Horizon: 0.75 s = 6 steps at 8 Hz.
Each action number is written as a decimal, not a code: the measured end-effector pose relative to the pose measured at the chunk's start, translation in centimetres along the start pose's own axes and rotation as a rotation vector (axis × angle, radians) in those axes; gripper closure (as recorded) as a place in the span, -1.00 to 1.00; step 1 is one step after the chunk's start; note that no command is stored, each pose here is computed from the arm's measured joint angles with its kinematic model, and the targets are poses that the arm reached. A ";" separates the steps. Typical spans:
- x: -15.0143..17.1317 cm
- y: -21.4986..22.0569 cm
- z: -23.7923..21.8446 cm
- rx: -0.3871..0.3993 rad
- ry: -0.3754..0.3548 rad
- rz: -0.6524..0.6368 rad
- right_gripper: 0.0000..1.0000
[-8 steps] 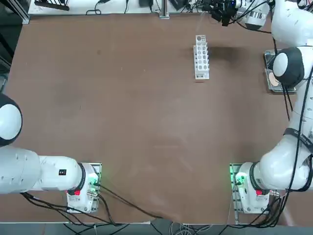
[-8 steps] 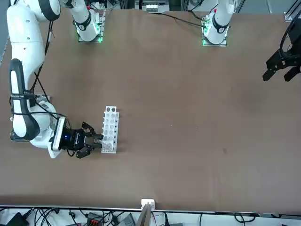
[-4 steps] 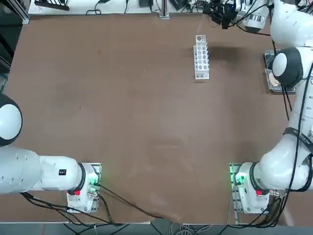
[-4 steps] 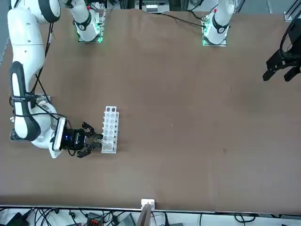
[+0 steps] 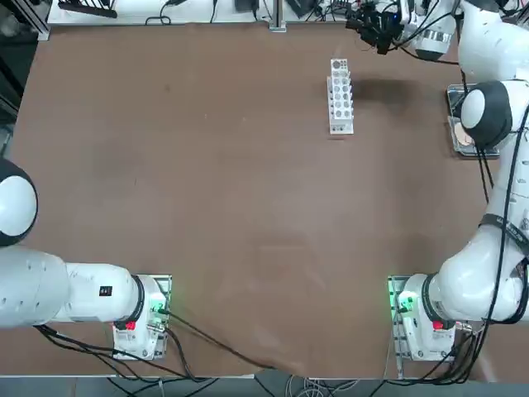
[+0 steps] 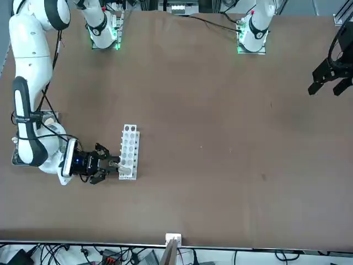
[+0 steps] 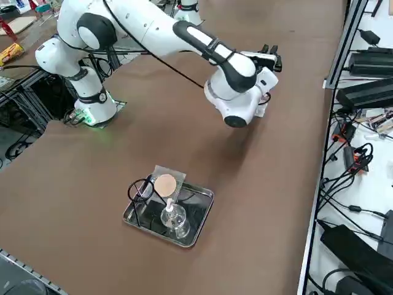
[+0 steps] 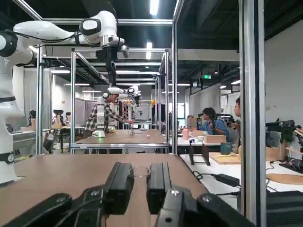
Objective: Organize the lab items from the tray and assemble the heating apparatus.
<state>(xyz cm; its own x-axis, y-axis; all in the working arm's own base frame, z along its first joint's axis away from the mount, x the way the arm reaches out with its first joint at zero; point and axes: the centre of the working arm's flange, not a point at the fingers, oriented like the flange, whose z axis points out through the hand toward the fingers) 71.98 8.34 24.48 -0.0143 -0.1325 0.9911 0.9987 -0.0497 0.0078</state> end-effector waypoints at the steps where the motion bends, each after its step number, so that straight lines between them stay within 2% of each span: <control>1: 0.0 0.0 -0.3 -0.003 -0.001 -0.002 0.57; 6: -1.0 -0.2 -0.5 0.000 -0.002 -0.003 0.57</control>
<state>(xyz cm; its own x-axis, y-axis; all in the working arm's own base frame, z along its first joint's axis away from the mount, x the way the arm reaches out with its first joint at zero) 71.79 8.03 23.39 -0.0171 -0.1307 0.9913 0.9987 -0.0503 0.0106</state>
